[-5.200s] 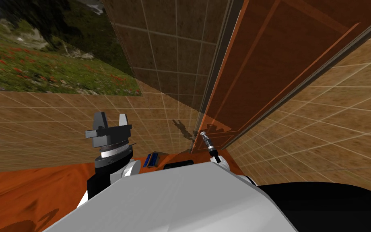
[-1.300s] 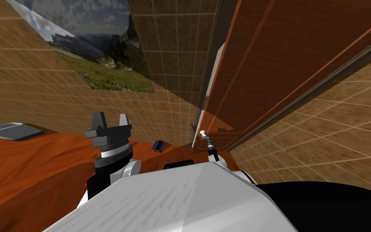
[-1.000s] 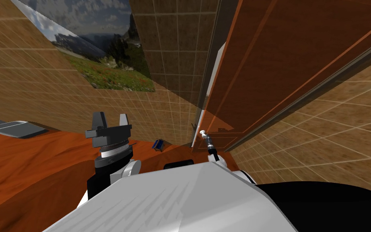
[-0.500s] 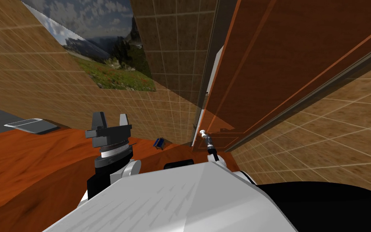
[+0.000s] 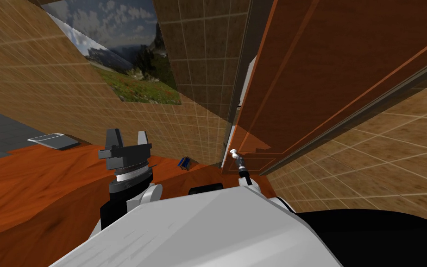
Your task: Pull the door open
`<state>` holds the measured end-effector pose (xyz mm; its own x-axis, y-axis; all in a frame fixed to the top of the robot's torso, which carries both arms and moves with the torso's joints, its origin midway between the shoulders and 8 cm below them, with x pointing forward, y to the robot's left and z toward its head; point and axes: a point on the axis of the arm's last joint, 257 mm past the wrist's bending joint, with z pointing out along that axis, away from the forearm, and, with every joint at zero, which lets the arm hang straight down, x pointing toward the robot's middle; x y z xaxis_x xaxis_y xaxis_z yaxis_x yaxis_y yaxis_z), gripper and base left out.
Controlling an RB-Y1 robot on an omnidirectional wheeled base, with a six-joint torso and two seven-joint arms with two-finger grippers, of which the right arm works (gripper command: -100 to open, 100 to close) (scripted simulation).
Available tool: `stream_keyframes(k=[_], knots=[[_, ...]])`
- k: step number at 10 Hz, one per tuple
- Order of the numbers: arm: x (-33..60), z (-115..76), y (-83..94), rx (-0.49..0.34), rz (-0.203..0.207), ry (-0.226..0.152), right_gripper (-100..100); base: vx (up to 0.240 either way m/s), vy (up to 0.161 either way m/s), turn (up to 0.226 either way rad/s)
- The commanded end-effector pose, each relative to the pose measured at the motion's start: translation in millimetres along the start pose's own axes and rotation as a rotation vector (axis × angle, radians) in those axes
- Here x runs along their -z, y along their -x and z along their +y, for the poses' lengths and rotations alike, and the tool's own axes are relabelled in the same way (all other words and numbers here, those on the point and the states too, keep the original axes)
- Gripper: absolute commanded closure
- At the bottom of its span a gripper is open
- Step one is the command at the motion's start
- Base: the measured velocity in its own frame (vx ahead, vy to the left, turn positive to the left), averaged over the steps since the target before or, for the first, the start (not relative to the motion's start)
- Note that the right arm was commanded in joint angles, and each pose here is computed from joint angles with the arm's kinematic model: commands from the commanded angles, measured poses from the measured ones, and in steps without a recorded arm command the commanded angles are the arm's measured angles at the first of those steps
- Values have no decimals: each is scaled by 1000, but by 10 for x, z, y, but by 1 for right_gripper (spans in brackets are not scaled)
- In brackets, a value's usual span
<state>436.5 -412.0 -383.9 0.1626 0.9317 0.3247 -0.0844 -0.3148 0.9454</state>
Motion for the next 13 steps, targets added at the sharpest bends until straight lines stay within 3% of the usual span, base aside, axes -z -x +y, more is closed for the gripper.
stream_keyframes(k=[1, 4, 7, 8, 9, 10, 13], knots=[[-67, -13, -197, -49, 32, 14, 100, -29, -20, 23], [-80, -18, -189, -154, 20, 15, 100, -45, -19, 65], [-32, -85, -128, -149, 6, -2, 100, -19, -9, 13], [-86, -21, -185, -206, 15, 15, 100, -33, -16, 39], [-55, -64, -146, -202, 5, 5, 100, -38, -15, 56], [-86, -21, -185, -206, 15, 15, 100, -15, 1, 11], [-97, -28, -177, -307, 4, 17, 100, -35, -14, 52]])
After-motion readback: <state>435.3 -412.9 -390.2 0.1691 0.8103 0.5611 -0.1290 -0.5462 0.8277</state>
